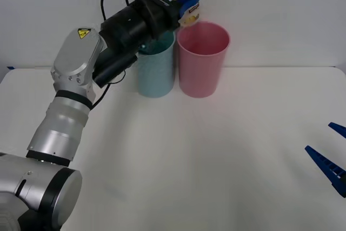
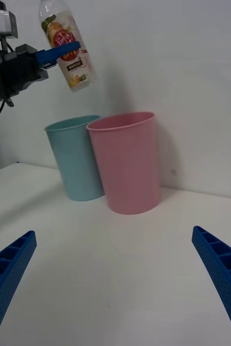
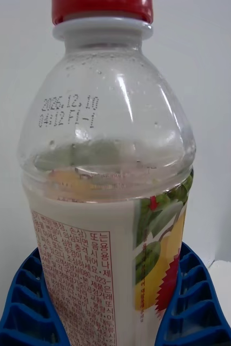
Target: Grasp the object on the table and drop it into the matching bin: aluminum can to the light blue bin, PET bottle to the pink bin.
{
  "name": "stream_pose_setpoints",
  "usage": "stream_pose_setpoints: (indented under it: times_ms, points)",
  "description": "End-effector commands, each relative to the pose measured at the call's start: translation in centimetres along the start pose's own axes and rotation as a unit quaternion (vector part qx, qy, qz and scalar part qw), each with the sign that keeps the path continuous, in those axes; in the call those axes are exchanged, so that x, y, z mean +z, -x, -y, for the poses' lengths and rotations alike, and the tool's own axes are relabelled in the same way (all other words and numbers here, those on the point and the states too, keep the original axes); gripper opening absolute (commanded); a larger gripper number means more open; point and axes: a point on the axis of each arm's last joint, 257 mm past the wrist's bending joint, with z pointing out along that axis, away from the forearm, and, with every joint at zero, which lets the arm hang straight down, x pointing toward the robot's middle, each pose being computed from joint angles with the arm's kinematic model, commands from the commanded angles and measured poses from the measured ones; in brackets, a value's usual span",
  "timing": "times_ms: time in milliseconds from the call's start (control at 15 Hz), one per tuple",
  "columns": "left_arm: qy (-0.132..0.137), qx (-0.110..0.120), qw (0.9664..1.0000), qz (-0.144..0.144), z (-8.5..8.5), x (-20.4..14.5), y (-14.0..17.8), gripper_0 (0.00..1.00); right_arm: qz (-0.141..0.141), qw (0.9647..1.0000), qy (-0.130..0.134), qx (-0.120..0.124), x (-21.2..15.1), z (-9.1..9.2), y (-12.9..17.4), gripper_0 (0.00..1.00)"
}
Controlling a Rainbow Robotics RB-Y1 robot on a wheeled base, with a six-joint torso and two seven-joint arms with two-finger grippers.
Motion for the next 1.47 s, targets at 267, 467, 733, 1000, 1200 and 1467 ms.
stream_pose_setpoints:
  times_ms: [267,467,733,1000,1200,1467]
  points:
    - [0.03,0.038,0.9987,-0.016,1.3,4.4,0.0,0.0,0.0,1.0,0.0,0.0,0.0,0.0,0.0,1.0]
    - [0.033,0.046,0.9982,-0.019,1.9,4.8,-0.2,0.0,0.0,1.0,0.0,0.0,0.0,0.0,0.0,1.0]
    - [0.036,0.046,0.9981,-0.02,2.0,5.1,-0.2,0.01,0.0,1.0,0.0,0.0,0.0,0.0,0.0,1.0]
    - [0.035,0.043,0.9982,-0.021,2.1,5.1,-0.4,0.04,0.0,1.0,0.0,0.0,0.0,0.0,0.0,1.0]
    - [0.032,0.045,0.9982,-0.021,2.4,5.1,-0.4,1.0,0.0,1.0,0.0,0.0,0.0,0.0,0.0,1.0]
    - [0.028,0.042,0.9985,-0.022,2.8,5.2,-0.5,1.0,0.0,1.0,0.0,0.0,0.0,0.0,0.0,1.0]
